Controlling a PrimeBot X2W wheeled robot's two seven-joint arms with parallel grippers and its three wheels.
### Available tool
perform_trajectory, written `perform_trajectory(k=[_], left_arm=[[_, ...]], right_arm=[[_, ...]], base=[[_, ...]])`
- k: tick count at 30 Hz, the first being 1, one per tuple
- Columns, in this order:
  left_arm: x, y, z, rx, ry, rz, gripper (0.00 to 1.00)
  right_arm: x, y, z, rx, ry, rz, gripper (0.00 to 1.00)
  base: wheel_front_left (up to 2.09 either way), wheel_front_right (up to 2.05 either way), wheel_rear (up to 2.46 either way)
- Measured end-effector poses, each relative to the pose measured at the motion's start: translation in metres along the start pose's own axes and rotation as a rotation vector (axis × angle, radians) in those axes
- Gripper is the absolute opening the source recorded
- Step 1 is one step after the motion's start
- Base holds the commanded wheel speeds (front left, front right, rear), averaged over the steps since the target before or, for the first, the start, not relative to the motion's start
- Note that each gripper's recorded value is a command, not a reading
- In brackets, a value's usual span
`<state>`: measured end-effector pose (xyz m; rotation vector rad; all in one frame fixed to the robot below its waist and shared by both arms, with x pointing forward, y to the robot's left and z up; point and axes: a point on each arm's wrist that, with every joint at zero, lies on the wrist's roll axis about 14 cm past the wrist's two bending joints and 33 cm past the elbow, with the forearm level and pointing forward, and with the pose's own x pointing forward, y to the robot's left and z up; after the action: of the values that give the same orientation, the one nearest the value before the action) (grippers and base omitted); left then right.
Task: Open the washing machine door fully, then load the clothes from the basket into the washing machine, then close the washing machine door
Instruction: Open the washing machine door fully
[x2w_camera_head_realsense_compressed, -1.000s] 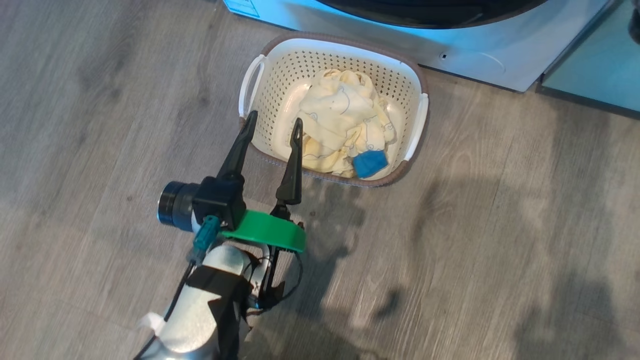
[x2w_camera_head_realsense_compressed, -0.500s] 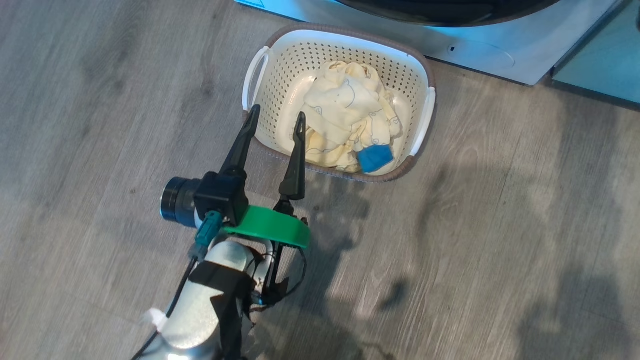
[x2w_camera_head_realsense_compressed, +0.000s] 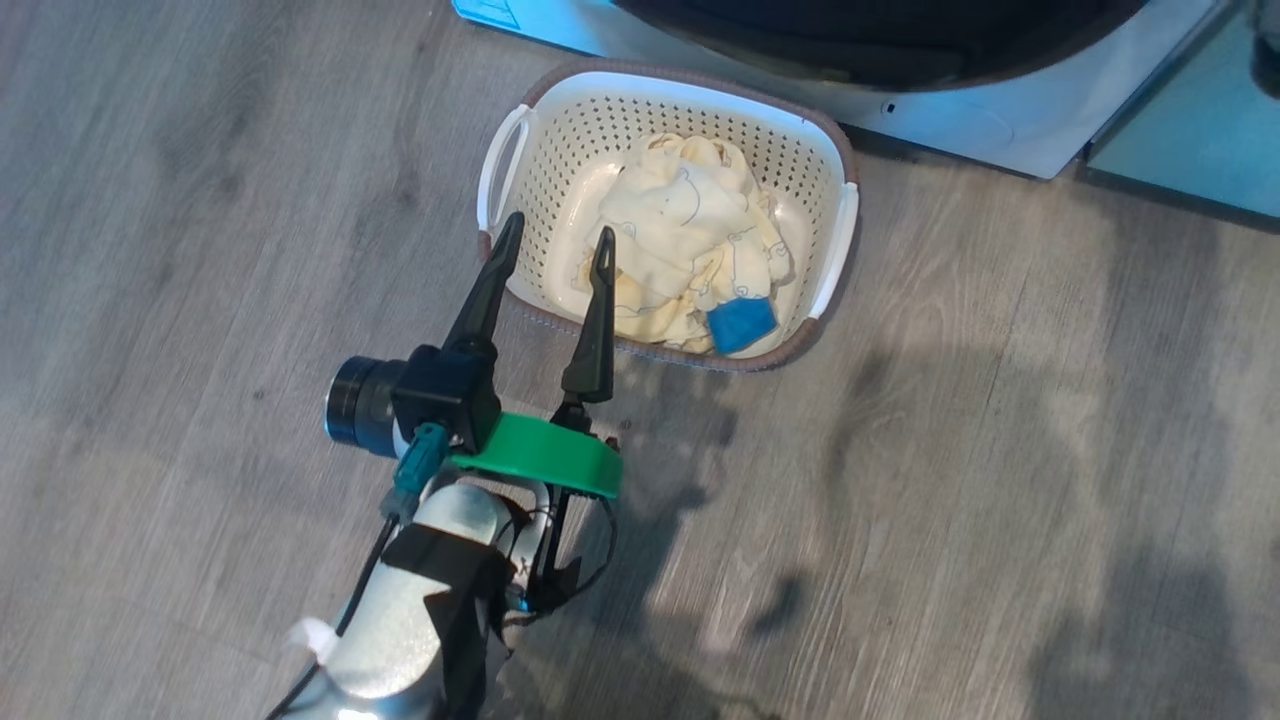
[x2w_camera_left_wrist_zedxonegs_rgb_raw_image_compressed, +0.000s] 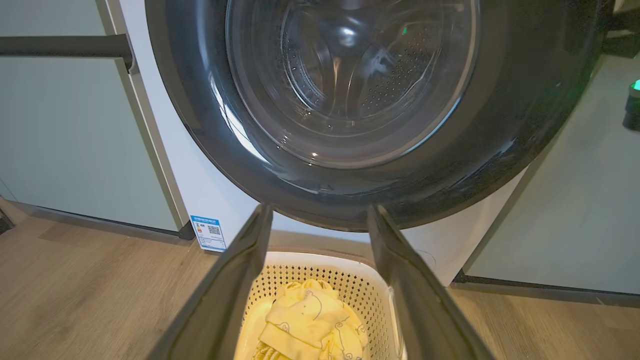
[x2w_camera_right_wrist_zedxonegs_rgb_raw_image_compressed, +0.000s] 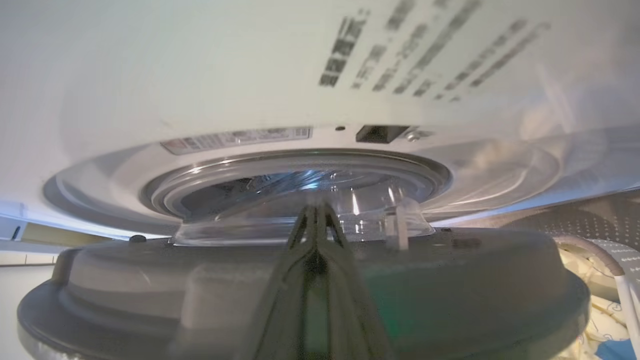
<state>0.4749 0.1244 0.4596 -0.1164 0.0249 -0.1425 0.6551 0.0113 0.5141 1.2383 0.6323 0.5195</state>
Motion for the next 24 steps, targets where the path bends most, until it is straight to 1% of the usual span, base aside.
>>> perform_trajectory(k=[13,18,24], left_arm=[[-0.001,-0.005,0.01,0.002,-0.023,-0.009,1.0],[-0.003,-0.005,0.014,0.004,-0.029,-0.008,1.0],[-0.01,-0.003,0.017,0.003,-0.031,0.002,1.0]], right_arm=[[-0.018,-0.004,-0.047,-0.001,0.18,0.028,0.0],[-0.024,0.001,-0.058,0.011,0.214,0.055,0.0],[-0.036,0.009,-0.079,0.013,0.275,0.098,0.0]], base=[[0.0,0.0,0.0],[0.0,0.0,0.0],[0.0,0.0,0.0]])
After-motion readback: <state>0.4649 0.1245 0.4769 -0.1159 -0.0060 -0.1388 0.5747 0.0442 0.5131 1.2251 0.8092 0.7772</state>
